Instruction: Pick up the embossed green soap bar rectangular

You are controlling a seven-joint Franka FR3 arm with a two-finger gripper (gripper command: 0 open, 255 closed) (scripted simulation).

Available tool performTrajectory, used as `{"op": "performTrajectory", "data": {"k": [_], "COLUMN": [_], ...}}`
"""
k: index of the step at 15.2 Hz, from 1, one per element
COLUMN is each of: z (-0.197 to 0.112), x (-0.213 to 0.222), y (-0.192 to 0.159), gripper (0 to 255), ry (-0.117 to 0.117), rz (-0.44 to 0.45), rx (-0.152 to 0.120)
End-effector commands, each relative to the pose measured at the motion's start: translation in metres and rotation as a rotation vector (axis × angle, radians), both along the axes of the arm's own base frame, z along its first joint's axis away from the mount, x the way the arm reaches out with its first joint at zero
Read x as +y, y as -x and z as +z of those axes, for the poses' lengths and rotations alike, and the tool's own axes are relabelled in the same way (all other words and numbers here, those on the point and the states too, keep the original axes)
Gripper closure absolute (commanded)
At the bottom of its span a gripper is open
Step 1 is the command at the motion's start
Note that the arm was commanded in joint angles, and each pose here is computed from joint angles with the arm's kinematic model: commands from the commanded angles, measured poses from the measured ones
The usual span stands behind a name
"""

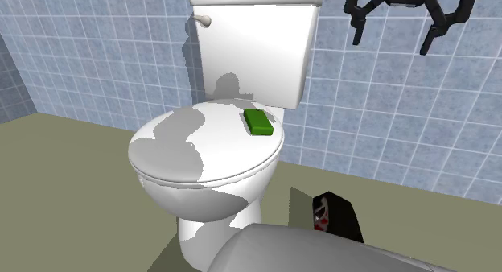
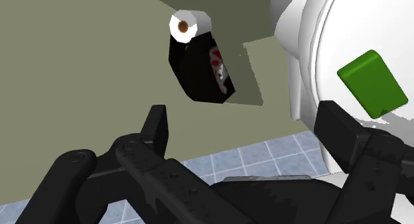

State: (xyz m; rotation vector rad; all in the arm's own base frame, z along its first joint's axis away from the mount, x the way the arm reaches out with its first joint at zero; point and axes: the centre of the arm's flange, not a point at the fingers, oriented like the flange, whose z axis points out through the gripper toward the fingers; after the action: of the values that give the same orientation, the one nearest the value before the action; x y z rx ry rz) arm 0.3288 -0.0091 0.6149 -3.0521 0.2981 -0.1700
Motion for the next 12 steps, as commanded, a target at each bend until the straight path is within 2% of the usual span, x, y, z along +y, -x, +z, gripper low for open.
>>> {"op": "performTrajectory", "data": {"k": [1,12], "z": [0.000,-0.093], "x": [0.000,0.064], "y": [0.000,-0.085], "gripper": [0,0], "ry": [0.000,-0.027], "rz": [0.000,0.405], "rx": [0.000,-0.024]}}
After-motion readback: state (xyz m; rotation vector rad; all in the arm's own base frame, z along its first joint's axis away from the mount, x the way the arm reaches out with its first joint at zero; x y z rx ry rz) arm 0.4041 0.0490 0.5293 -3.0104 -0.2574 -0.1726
